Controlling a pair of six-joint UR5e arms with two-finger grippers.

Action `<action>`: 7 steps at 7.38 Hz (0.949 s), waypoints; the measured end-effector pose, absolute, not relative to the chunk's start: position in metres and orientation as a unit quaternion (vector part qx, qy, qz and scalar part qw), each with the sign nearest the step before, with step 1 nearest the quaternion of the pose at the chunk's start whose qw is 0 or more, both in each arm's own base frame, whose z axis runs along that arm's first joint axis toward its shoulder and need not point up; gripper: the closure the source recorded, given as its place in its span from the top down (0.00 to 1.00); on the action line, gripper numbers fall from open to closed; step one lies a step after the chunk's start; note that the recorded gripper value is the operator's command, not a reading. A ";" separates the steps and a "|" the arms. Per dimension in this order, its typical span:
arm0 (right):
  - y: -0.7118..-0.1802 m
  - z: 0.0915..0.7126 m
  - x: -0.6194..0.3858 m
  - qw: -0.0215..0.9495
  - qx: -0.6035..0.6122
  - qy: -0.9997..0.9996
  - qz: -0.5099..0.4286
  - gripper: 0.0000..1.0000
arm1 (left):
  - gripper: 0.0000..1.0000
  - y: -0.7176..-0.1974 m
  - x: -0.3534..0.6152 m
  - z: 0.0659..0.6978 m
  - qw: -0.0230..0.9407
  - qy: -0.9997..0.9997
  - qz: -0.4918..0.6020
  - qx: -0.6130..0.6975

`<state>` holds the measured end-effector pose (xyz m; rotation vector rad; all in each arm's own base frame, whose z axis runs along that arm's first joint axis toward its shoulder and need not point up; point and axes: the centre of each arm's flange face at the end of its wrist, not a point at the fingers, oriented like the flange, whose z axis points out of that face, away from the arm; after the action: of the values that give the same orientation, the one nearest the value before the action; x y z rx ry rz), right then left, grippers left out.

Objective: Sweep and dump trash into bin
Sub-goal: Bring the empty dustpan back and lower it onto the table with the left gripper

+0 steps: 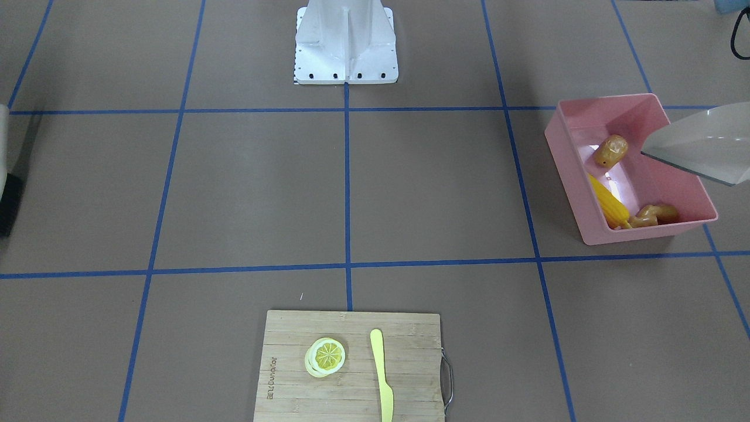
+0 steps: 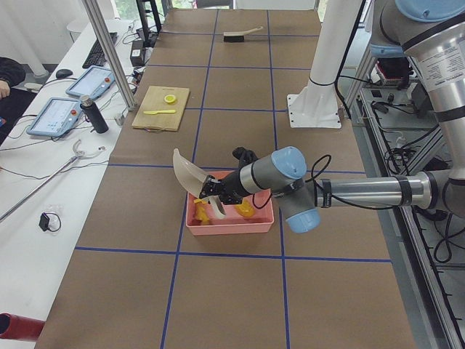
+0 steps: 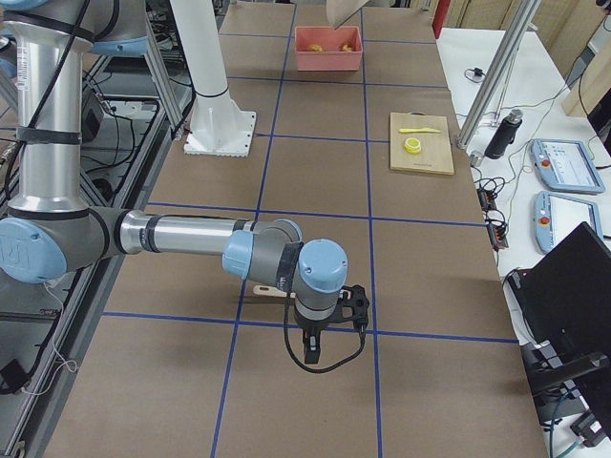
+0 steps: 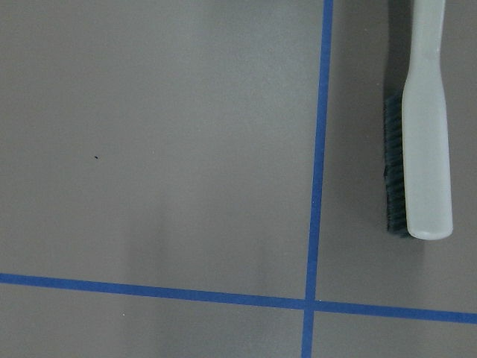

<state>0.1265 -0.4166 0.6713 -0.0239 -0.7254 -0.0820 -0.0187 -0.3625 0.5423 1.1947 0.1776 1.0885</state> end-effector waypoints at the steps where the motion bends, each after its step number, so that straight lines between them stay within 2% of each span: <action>1: -0.416 0.672 0.126 0.933 -0.012 -0.359 -0.039 1.00 | 0.00 -0.372 -0.004 0.532 0.698 0.158 0.459 0.526; 3: -0.415 0.677 0.124 0.930 -0.015 -0.367 -0.037 1.00 | 0.00 -0.403 0.048 0.499 0.695 0.275 0.440 0.498; 7: -0.419 0.683 0.125 0.930 0.002 -0.364 -0.044 1.00 | 0.00 -0.466 0.202 0.413 0.649 0.359 0.502 0.444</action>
<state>0.1249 -0.4187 0.6830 0.0032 -0.7448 -0.0906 0.2023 -0.4663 0.4128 1.0096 0.8159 1.1406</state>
